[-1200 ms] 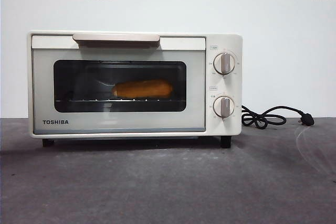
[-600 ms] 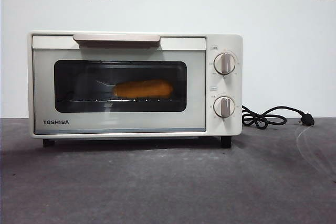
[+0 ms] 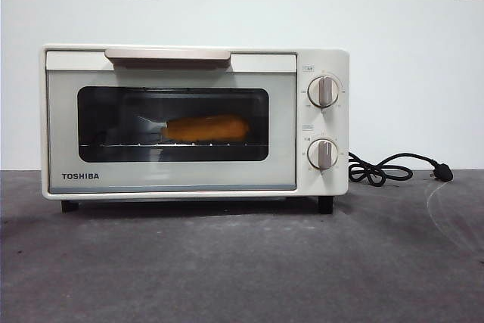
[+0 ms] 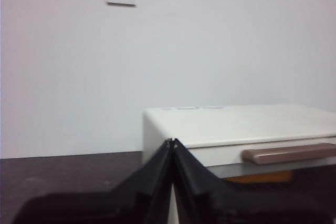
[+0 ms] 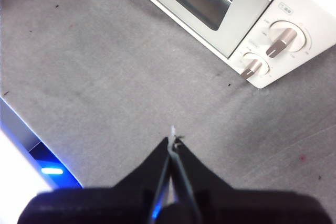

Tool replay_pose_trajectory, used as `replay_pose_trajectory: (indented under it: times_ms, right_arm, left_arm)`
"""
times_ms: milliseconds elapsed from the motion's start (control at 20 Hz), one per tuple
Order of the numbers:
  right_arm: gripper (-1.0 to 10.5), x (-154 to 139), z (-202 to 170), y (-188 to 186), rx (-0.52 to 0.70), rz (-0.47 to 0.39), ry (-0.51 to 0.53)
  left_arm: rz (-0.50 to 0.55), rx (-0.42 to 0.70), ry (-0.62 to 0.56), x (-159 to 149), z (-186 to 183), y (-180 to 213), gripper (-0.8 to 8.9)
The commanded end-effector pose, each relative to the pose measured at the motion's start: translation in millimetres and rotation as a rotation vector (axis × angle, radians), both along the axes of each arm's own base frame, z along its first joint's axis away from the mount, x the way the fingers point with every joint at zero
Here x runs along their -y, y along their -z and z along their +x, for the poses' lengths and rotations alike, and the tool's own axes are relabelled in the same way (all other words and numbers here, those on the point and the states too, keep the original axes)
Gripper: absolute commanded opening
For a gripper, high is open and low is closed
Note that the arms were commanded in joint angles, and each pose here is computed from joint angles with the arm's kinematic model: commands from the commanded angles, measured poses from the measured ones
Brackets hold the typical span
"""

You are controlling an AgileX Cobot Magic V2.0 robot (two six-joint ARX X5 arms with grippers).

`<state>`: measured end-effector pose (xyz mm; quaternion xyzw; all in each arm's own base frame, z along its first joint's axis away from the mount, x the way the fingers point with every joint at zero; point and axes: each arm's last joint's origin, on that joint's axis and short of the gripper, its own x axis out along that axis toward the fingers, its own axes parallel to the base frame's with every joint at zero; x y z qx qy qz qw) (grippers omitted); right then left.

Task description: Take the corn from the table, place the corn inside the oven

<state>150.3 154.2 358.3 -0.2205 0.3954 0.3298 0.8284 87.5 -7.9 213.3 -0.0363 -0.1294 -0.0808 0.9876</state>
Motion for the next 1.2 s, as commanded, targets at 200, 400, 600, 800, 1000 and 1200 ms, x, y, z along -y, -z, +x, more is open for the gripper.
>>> replay_pose_trajectory:
  times_ms: [200, 400, 600, 800, 1000, 1200]
  right_arm:
    - [0.0, -0.5, 0.6, -0.9, 0.005, 0.008, 0.008]
    - [0.0, -0.5, 0.6, -1.0, 0.005, 0.008, 0.008]
    - [0.0, -0.5, 0.6, -0.9, 0.005, 0.008, 0.008]
    - [0.0, -0.5, 0.6, -1.1, 0.005, 0.009, 0.008]
    - [0.0, -0.5, 0.6, -1.1, 0.006, 0.009, 0.008]
    - [0.0, -0.5, 0.6, -1.1, 0.006, 0.009, 0.008]
  left_arm:
    - [0.005, -0.041, -0.082, -2.1, 6.8, 23.3, -0.03]
    - [0.049, -0.204, -0.138, -3.6, 9.8, 41.8, -0.03]
    - [0.1, -0.426, -0.141, -4.3, 8.6, 63.6, -0.03]
    - [0.133, -0.421, -0.136, -4.4, 8.6, 63.2, -0.03]
    - [0.132, -0.417, -0.136, -4.4, 8.7, 62.7, -0.03]
    - [0.133, -0.426, -0.136, -4.4, 9.1, 63.5, -0.03]
